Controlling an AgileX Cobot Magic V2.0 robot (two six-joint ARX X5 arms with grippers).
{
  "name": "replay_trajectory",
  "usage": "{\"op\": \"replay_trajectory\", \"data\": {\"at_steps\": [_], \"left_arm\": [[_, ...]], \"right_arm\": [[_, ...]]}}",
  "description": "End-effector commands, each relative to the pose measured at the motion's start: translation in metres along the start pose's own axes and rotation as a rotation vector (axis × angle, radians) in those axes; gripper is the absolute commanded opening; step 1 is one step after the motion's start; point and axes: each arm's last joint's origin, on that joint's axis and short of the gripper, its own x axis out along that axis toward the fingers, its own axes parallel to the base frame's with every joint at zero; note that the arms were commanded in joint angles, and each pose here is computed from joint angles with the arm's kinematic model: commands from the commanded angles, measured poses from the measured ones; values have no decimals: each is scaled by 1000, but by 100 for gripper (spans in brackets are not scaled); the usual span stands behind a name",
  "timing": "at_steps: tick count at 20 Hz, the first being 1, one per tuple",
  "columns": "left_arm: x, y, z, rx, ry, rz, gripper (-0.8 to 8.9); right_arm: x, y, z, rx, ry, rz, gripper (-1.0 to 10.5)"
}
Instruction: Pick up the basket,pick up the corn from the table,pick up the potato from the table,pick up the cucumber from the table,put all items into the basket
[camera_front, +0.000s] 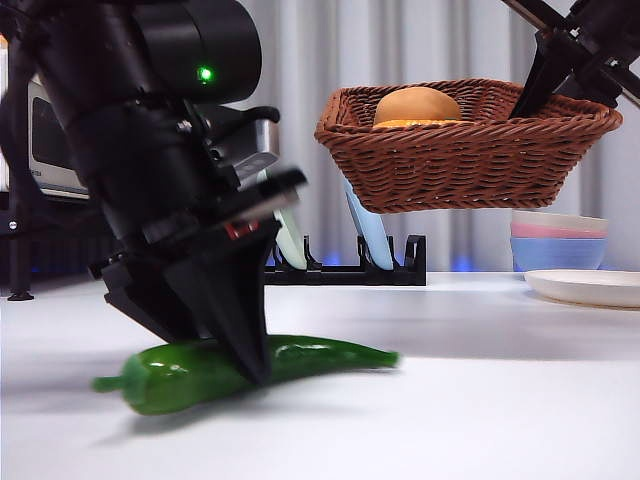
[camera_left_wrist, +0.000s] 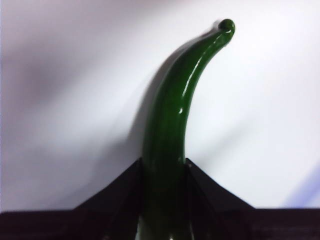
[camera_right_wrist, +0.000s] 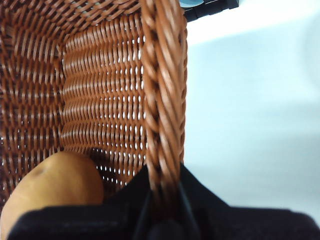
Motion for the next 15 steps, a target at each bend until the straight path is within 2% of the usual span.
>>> {"op": "replay_trajectory", "data": {"at_steps": [1, 3, 4, 6, 8, 10, 13, 15], "left_arm": [[-22, -17, 2, 183, 9, -271, -8], [-51, -36, 6, 333, -31, -501, -9], [-66, -45, 10, 394, -78, -570, -9], [-103, -60, 23, 502, -217, -592, -8], [-138, -70, 38, 566, -364, -483, -9], [-165, -75, 54, 577, -501, -259, -8], [-180, -71, 72, 512, -697, 60, -9], [-178, -61, 83, 417, -751, 189, -9]], "right_arm": [[-1, 2, 2, 4, -16, 18, -16], [-1, 2, 2, 4, -15, 17, -16], [0, 2, 2, 4, -14, 18, -16], [0, 2, 1, 5, -6, 18, -16], [1, 5, -3, 5, 20, 21, -16], [3, 9, -6, 1, 42, 27, -16], [8, 21, -12, -24, 74, 56, -16], [11, 30, -16, -42, 93, 78, -16]]}}
